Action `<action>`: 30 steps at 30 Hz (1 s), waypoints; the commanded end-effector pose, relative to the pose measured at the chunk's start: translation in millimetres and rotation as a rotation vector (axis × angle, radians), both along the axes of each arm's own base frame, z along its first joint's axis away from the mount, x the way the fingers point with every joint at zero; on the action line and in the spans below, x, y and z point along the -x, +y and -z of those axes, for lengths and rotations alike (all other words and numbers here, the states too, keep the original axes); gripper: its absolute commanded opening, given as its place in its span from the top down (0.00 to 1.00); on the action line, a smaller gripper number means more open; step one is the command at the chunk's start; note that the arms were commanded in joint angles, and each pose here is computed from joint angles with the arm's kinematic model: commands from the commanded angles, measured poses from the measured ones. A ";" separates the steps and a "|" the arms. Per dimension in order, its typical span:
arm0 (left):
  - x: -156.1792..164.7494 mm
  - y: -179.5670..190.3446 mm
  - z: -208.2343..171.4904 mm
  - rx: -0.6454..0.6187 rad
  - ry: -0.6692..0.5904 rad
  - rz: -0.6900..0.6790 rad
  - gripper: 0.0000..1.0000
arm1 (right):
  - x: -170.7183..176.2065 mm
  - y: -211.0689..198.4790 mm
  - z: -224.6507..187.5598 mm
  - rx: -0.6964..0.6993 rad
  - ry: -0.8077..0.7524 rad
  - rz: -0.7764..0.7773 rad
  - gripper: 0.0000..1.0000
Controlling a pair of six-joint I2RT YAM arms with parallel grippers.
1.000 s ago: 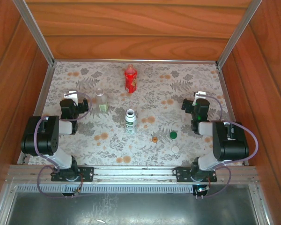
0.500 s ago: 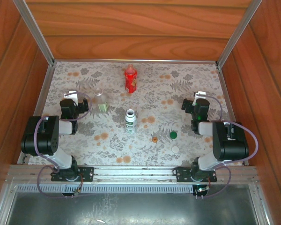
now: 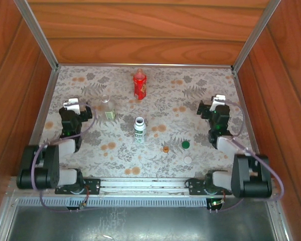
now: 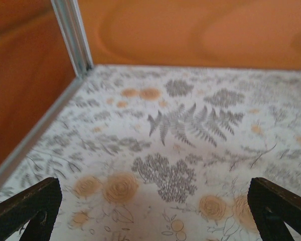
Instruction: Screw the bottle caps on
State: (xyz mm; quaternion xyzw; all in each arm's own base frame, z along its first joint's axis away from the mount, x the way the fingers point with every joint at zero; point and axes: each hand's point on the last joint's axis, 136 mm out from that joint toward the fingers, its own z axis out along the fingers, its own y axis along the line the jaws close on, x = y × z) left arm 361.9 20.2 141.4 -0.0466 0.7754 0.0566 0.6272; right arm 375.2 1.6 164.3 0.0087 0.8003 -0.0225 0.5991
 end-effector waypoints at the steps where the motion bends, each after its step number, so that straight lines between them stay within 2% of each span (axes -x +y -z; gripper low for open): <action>1: 21.4 -2.2 -19.9 -0.054 -0.046 -0.053 0.00 | 19.1 10.3 1.6 0.027 0.070 -0.075 0.00; 4: 39.2 -23.5 -49.5 -0.099 -0.098 -0.011 0.00 | 29.7 24.1 -13.8 -0.041 0.059 -0.136 0.00; 9: 69.7 -72.4 -106.4 -0.058 -0.205 0.202 0.00 | 42.1 38.0 -23.6 -0.167 0.074 -0.180 0.00; 15: 101.7 -149.7 -146.5 0.015 -0.245 0.631 0.00 | 51.5 54.1 -26.4 -0.196 0.110 -0.268 0.00; 21: 114.7 -207.3 -146.7 0.139 -0.149 0.920 0.00 | 67.2 88.0 -41.1 -0.203 0.093 -0.477 0.00; 26: 127.0 -242.2 -134.6 0.121 -0.094 1.087 0.00 | 76.2 100.9 -51.9 -0.199 0.091 -0.538 0.00; 30: 137.1 -264.8 -114.2 0.076 -0.083 1.163 0.00 | 73.7 101.7 -53.4 -0.192 0.090 -0.536 0.00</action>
